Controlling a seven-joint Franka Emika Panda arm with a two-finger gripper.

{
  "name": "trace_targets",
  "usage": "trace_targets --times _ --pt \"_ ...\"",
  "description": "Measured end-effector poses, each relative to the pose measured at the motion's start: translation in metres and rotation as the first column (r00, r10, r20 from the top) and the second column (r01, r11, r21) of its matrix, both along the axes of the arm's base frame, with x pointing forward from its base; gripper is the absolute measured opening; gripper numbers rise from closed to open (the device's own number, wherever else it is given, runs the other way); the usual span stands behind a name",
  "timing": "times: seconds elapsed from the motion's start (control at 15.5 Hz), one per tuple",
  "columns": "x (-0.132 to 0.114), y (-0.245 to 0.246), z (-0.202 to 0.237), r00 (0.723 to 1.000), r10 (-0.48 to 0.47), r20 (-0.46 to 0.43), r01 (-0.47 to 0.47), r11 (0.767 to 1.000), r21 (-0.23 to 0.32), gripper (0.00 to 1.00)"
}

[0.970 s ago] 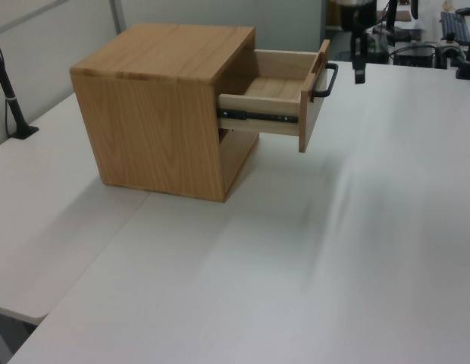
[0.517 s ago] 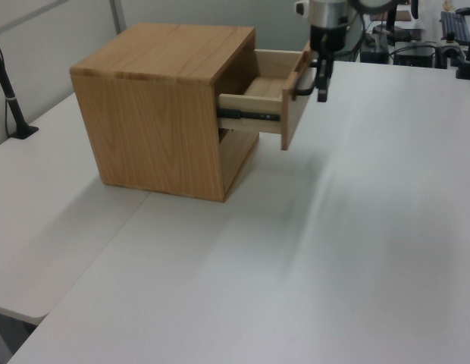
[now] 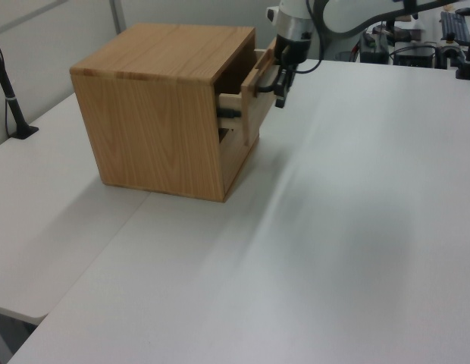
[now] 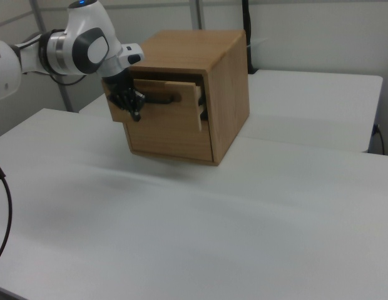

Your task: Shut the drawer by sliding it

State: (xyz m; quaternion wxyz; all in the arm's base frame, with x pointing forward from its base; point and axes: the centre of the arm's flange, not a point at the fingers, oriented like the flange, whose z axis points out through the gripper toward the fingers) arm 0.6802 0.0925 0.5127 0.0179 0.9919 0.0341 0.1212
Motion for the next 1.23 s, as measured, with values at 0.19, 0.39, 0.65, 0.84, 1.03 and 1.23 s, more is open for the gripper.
trace_targets --times 0.19,0.39,0.65,0.84,1.03,1.23 --pt "0.019 0.004 -0.005 0.996 -0.025 0.082 0.024 1.0 0.015 0.01" --pt "0.034 0.008 -0.012 0.986 -0.056 0.158 0.05 0.998 0.037 0.01" --pt "0.043 0.01 -0.019 0.975 -0.081 0.205 0.074 0.996 0.042 0.01" --pt "0.042 0.007 -0.015 0.975 -0.072 0.21 0.067 0.997 0.03 0.01" --pt "0.025 -0.012 0.002 0.98 -0.088 0.178 0.085 0.996 0.022 0.04" --pt "-0.019 -0.046 0.03 0.99 -0.136 0.022 0.136 0.991 0.003 0.26"
